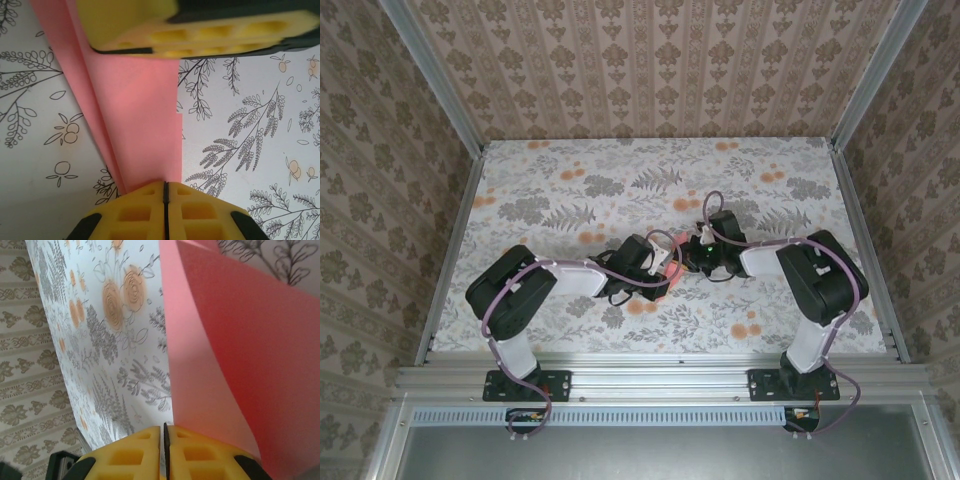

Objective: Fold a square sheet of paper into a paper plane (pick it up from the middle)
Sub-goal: Fold the wing for the fifth time at the center of the table.

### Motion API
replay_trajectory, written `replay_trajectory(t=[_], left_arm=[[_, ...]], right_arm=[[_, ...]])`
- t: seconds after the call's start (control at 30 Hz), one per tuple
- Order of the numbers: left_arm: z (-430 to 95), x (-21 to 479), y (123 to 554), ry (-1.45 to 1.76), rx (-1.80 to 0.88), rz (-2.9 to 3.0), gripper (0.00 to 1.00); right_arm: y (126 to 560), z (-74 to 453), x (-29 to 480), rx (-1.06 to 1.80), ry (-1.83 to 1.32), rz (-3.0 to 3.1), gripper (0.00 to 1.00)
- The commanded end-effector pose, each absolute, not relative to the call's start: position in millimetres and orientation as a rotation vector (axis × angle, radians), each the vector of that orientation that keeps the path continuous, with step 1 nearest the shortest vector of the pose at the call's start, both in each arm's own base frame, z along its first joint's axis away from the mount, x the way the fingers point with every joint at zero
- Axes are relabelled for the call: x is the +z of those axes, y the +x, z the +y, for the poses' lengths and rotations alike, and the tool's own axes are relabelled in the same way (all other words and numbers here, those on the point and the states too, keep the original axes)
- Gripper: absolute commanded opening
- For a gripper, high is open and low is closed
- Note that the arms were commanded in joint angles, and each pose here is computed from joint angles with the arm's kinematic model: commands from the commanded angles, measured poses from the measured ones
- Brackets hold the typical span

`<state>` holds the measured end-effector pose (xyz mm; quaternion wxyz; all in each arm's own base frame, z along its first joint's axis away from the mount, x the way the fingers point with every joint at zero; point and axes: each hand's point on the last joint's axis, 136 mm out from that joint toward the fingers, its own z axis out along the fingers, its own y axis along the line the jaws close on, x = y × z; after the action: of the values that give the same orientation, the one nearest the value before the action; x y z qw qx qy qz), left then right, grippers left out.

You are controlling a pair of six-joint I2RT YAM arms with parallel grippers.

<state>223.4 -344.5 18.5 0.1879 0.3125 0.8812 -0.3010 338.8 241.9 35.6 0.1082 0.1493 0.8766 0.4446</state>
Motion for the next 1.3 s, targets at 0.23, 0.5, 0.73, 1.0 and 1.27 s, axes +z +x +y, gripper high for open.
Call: replay_trajectory(t=[0.23, 0.5, 0.73, 1.0, 1.27], left_arm=[[-270, -50, 190, 0.969, -0.480, 2.752, 0.08], [-265, -51, 188, 1.001, -0.452, 2.757, 0.08], [-265, -51, 188, 1.014, -0.448, 2.754, 0.08], [-264, -49, 186, 1.035, -0.448, 2.751, 0.08], [-261, -48, 181, 1.058, -0.443, 2.747, 0.08]], right_arm=[[355, 249, 21, 1.323, 0.449, 2.563, 0.12], [354, 257, 41, 1.393, 0.430, 2.520, 0.11], [347, 262, 41, 1.380, 0.421, 2.555, 0.10], [352, 257, 18, 1.235, 0.426, 2.647, 0.10], [358, 243, -5, 1.048, 0.441, 2.732, 0.10]])
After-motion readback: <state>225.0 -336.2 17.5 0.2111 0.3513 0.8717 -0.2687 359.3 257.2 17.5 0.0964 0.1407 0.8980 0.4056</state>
